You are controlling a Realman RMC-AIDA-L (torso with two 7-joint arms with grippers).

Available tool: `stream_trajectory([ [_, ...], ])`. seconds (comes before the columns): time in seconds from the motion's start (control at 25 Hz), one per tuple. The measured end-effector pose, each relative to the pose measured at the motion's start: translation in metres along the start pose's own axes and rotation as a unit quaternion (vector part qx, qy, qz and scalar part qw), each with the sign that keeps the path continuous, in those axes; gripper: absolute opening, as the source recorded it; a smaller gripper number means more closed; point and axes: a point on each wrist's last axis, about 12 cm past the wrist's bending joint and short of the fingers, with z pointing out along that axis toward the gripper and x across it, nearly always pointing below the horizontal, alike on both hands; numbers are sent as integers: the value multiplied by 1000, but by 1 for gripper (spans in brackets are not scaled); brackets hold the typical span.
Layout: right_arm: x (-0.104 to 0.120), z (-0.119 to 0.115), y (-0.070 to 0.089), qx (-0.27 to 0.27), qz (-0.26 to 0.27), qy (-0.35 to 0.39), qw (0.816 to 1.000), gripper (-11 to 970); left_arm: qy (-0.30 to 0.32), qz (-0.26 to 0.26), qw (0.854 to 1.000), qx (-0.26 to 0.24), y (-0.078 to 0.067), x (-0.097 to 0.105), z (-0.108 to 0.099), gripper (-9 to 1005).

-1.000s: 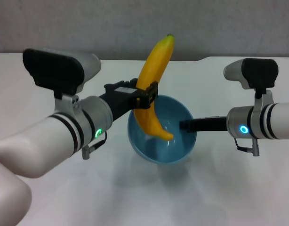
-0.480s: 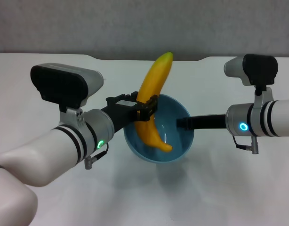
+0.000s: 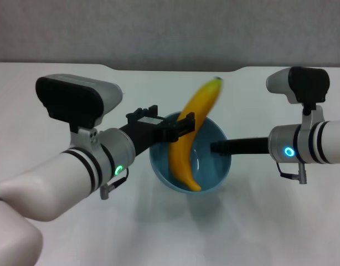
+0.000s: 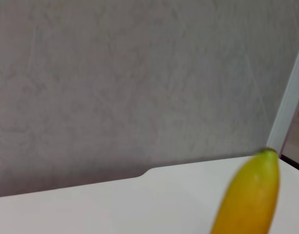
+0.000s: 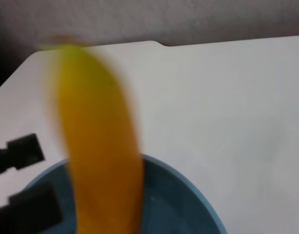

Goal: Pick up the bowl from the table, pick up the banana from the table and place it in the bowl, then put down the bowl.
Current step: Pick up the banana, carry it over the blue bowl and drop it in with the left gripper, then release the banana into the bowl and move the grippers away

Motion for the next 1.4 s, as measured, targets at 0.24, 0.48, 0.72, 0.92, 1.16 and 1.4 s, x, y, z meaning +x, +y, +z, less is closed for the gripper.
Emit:
stream_trajectory([
  [0.24,3,-3,-5,6,6,1,1000,66,-29,-10,999,-32,19,-8,-15,885],
  [0.48,4,-9,-13,5,19,7,1000,69,-46,14,996,-80,45,-10,-27,913],
  [0.72,-3,-19,-19,0,22,44,999,72,-76,24,990,-114,75,6,-37,908],
  [0.92,-11,-26,-22,10,9,84,996,75,-90,23,987,-130,93,20,-42,908],
  [1.16,-24,-23,-22,31,-9,91,995,78,-90,22,985,-146,108,34,-45,908],
  [1.4,-30,-9,-11,37,-30,93,995,81,-88,18,983,-160,122,42,-44,908],
])
